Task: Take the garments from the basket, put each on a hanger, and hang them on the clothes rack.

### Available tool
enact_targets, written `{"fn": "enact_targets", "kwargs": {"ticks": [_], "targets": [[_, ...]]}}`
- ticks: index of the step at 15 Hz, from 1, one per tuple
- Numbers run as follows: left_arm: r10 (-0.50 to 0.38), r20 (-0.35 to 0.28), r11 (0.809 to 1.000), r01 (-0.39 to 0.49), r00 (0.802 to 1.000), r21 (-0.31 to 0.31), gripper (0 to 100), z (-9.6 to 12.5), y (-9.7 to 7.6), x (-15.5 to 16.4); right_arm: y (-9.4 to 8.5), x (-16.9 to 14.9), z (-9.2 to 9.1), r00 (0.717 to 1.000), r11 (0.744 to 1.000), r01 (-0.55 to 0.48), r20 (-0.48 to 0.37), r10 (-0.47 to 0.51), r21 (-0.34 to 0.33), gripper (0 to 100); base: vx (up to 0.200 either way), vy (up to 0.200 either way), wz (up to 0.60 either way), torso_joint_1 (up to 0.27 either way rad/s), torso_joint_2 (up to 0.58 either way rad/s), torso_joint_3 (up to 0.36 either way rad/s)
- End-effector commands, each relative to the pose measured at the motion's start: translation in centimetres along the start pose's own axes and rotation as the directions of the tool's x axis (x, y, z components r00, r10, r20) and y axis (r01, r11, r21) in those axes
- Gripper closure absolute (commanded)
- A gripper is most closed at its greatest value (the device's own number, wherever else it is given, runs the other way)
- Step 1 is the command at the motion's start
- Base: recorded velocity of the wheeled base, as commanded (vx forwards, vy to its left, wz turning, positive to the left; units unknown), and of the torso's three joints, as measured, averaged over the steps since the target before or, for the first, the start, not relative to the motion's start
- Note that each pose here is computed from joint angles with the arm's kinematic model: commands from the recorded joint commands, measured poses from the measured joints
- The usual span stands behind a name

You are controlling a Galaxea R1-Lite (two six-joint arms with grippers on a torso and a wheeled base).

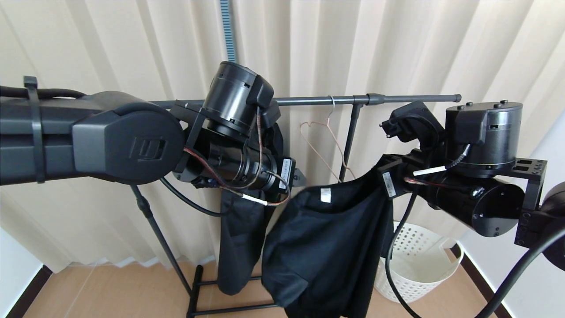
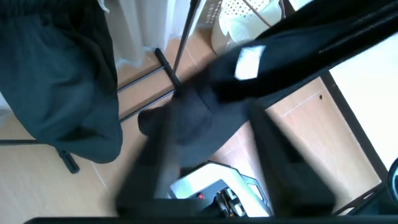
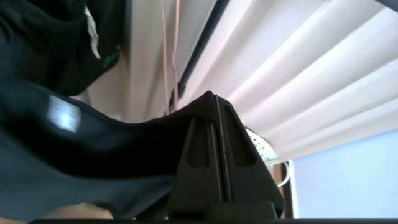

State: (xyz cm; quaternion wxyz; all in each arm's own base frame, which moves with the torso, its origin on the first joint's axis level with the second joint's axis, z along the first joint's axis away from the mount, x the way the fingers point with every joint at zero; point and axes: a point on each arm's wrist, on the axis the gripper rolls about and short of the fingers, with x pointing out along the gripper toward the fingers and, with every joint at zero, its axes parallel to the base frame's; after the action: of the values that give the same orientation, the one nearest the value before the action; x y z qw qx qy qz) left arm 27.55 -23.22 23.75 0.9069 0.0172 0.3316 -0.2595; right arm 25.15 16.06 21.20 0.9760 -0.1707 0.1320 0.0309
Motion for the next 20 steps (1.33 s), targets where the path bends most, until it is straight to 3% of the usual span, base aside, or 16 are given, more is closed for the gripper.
{"fn": "enact_targets", "kwargs": {"ticks": [1,5,7,9,14,16,20], "targets": [[-0.005,-0.009,1.0,0.005,1.0,0.001,0,-0.5,0.2,-0.8,-1.2,0.3,-0.3,0.999,0.999,0.037,-0.011,-0.037,-0.013,100,0.0,0.0,0.0,0.0,0.0,0.0],[-0.084,-0.035,0.996,0.085,0.996,0.017,0,-2.0,0.5,-1.5,-3.7,0.1,-0.9,0.994,0.99,0.104,-0.029,-0.108,-0.092,100,0.0,0.0,0.0,0.0,0.0,0.0],[-0.103,0.0,0.993,0.103,0.995,0.065,0,-3.2,0.9,-0.9,-5.2,-0.6,-1.2,0.99,0.981,0.134,-0.03,-0.14,-0.142,100,0.0,0.0,0.0,0.0,0.0,0.0],[-0.093,0.04,0.994,0.09,0.995,0.066,0,-3.2,0.9,-0.5,-5.6,-0.6,-1.2,0.988,0.98,0.147,-0.032,-0.153,-0.137,100,0.0,-0.1,0.0,-0.001,0.0,0.001],[-0.073,0.035,0.995,0.07,0.997,0.066,0,-3.4,0.9,0.0,-5.5,-0.3,-1.2,0.988,0.98,0.144,-0.036,-0.15,-0.14,100,0.0,-0.2,0.0,0.0,0.0,0.001],[-0.067,0.019,0.996,0.066,0.998,0.066,0,-3.6,0.9,0.7,-5.4,-0.3,-1.2,0.988,0.98,0.142,-0.036,-0.149,-0.14,100,0.2,-0.2,0.0,0.0,0.0,0.002],[-0.054,0.008,0.997,0.053,0.999,0.063,0,-3.4,0.8,2.1,-5.4,-0.2,-1.3,0.988,0.98,0.141,-0.039,-0.148,-0.142,100,0.2,0.0,0.0,-0.003,0.0,0.004]]}}
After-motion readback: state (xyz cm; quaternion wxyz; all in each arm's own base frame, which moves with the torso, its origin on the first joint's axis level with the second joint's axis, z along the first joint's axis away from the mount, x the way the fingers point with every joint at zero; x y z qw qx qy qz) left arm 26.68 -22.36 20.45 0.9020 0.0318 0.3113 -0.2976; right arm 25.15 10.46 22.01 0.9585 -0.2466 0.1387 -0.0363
